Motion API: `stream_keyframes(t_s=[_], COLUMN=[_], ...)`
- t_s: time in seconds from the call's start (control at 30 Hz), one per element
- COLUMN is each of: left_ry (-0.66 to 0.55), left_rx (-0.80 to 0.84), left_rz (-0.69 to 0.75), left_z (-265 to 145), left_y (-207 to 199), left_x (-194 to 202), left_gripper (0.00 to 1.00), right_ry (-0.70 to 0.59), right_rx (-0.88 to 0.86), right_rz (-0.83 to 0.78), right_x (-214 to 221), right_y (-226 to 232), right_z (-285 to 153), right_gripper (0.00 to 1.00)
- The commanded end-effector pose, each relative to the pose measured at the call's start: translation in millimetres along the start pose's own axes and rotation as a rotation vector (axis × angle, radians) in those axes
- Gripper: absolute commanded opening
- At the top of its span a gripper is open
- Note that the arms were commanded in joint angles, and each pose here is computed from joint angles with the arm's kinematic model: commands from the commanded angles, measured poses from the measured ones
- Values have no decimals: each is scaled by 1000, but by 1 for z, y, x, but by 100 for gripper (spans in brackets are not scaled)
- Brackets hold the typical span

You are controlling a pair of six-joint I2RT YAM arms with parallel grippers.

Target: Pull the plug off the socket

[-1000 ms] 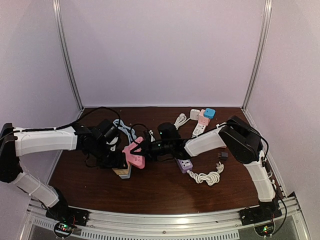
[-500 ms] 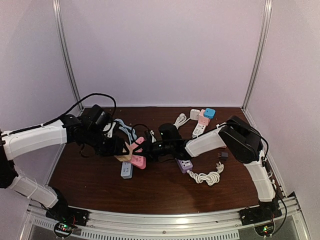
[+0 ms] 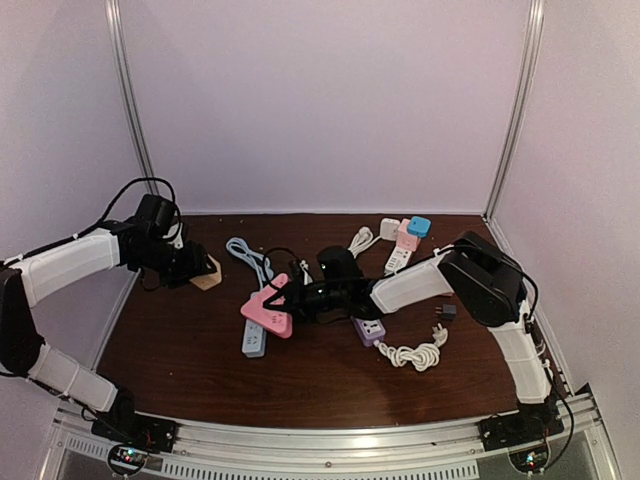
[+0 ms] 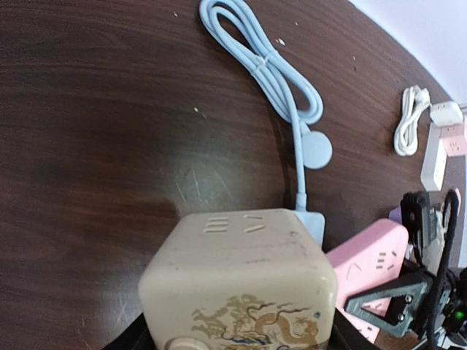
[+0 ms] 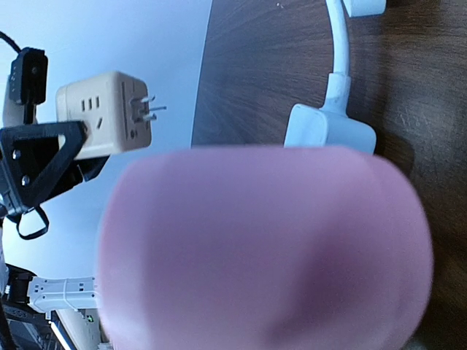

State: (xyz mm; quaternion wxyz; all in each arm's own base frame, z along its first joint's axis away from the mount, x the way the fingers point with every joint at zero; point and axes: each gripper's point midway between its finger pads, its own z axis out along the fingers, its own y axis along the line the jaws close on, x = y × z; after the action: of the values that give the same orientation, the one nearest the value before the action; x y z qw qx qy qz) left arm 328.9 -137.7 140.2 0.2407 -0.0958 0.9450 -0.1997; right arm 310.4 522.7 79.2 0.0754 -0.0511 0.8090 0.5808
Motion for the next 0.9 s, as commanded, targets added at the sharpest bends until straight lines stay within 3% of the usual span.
stream_keyframes(t_s=[0.0, 0.5, 0.87], left_ry=[-88, -95, -70], left_rx=[117, 258, 226], left_rz=[-23, -168, -200], left_z=[15, 79, 95], left_y=[-5, 41, 64], left_x=[-36, -61, -54], left_gripper=[24, 26, 40], right_ry=[-2, 13, -3], right_rx=[141, 67, 28], right_rz=[-24, -46, -44], right_x=[0, -5, -4], right_y=[-43, -24, -11], right_z=[-8, -29, -44], right_gripper=[7, 54, 62])
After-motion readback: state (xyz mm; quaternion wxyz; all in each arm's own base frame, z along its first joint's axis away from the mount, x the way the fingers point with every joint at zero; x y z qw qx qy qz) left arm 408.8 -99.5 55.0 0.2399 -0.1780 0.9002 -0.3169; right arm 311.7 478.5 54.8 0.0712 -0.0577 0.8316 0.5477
